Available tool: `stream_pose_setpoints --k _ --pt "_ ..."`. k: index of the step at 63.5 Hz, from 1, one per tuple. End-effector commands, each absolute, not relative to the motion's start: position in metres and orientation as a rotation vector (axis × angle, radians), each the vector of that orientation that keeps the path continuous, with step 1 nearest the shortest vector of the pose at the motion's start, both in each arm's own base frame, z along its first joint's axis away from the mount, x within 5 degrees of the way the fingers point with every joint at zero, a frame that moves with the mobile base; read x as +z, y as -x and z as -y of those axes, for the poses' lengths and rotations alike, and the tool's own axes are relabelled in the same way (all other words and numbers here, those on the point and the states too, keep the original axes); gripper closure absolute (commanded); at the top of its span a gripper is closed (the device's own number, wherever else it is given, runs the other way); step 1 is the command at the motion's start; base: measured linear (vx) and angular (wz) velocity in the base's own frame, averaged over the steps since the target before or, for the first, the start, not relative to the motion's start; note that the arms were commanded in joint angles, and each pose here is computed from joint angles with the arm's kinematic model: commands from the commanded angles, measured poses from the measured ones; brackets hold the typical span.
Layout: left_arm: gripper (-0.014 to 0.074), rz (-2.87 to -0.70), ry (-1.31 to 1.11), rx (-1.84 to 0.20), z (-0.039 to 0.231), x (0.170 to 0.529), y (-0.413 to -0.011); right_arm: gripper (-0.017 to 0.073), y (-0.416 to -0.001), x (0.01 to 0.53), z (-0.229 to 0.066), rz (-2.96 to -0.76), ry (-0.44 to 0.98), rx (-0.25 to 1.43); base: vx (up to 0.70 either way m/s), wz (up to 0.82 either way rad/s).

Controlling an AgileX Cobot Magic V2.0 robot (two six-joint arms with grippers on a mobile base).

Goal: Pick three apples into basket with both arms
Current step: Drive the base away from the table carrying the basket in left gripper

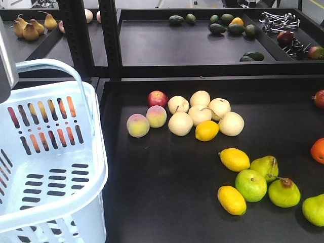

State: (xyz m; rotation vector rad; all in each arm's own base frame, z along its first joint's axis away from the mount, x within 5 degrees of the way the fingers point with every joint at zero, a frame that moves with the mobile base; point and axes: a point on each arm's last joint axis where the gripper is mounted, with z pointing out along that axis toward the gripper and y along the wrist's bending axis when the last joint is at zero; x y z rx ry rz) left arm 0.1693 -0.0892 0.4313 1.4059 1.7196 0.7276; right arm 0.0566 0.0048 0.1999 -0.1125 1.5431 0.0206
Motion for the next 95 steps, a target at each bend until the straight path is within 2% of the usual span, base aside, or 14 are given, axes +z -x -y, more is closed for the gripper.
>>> stream_pose_setpoints --k 1,49,95 --pt "0.06 -1.622 -1.337 0.752 0.086 0.4502 -0.1666 0.0568 -0.0557 0.2031 -0.0047 -1.465 0.116 0.007 0.0 0.0" --pt "0.06 -1.622 -1.337 0.752 0.086 0.4502 -0.1666 0.0568 -0.0557 0.2032 -0.0047 -1.464 0.116 0.007 -0.01 0.06" --pt "0.06 -1.622 -1.337 0.752 0.086 0.4502 -0.1666 0.0568 -0.0557 0.2031 -0.0047 -1.465 0.116 0.007 -0.04 0.37"
